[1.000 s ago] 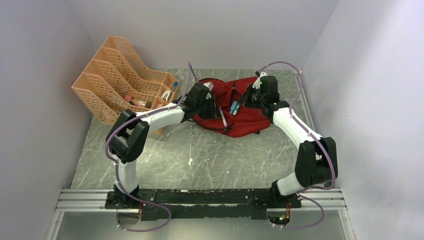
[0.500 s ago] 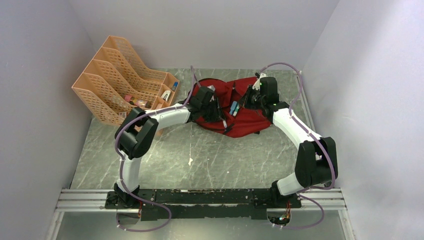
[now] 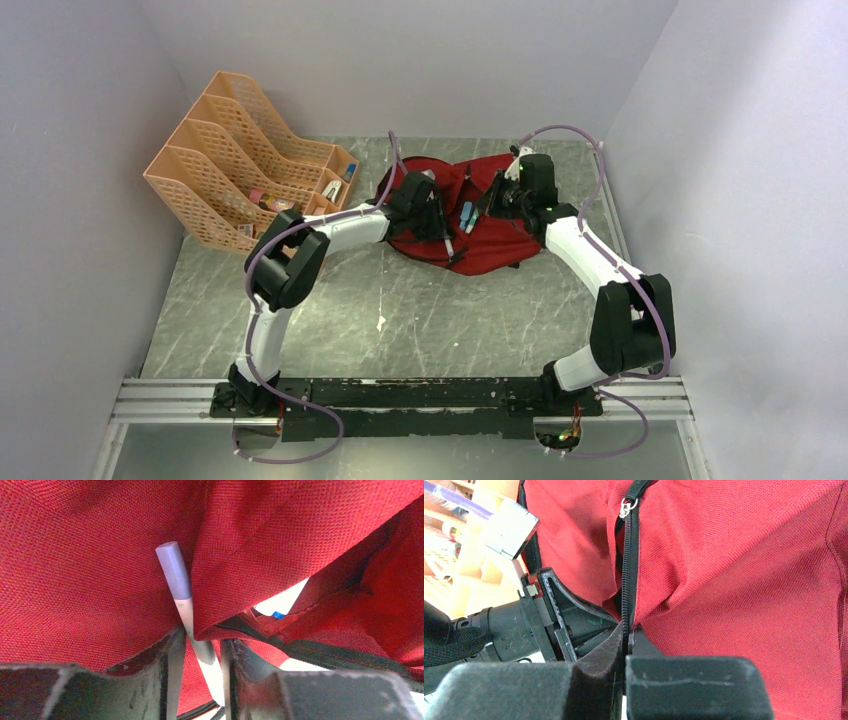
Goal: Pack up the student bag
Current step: Pick up the stationery from the student bag, then place the stationery in the student bag.
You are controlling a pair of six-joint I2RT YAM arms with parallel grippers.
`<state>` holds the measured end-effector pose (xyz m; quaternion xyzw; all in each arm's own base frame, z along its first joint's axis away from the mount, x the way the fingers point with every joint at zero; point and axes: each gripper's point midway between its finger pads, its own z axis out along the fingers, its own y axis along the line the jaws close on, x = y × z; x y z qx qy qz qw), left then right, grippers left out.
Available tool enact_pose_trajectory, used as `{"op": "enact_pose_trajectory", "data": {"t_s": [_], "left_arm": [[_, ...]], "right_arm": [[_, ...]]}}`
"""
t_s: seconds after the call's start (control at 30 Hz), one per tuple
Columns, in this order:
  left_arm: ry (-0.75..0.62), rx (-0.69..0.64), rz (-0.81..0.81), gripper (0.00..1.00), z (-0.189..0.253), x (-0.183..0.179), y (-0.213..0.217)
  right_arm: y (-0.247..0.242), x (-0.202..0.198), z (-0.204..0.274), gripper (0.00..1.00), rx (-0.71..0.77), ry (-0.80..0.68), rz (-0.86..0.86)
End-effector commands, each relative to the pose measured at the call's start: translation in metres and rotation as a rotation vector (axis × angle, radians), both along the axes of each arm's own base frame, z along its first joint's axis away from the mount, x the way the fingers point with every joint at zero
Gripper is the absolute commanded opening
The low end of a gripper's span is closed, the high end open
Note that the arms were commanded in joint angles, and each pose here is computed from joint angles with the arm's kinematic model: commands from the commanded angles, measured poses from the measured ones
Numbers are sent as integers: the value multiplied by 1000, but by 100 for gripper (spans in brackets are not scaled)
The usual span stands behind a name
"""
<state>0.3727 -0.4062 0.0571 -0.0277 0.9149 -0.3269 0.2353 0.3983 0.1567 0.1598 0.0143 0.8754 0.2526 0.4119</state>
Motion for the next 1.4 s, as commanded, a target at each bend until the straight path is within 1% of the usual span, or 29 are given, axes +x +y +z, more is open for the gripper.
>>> {"op": "enact_pose_trajectory", "data": {"t_s": [0.0, 0.17, 0.43, 0.53, 0.67, 0.77, 0.9, 1.0, 1.17, 1.23, 1.37], "left_arm": [[7, 18, -14, 33, -6, -3, -2], [-9, 33, -16, 17, -1, -3, 4], [-83, 88, 35, 5, 24, -1, 52], [-143, 148, 29, 5, 36, -5, 71], [-234, 150, -7, 5, 58, -12, 81], [-310, 114, -48, 5, 79, -13, 75], [-386, 58, -151, 5, 102, -15, 50], [-384, 32, -226, 5, 106, -17, 28], [-396, 34, -281, 5, 105, -26, 3], [-393, 17, -303, 5, 103, -25, -5], [-368, 28, -343, 5, 93, -18, -19]], "right_arm": [[9, -7, 15, 0, 25, -29, 36], [9, -7, 16, 0, 28, -31, 35], [9, -6, 17, 0, 27, -35, 33], [9, -6, 17, 0, 30, -34, 33], [10, -6, 17, 0, 35, -32, 36], [11, -5, 17, 0, 37, -34, 35], [11, -6, 17, 0, 41, -34, 35], [10, -7, 18, 0, 41, -37, 32], [10, -8, 18, 0, 38, -33, 33], [10, -9, 17, 0, 38, -33, 33], [10, -9, 19, 0, 43, -35, 36]]}}
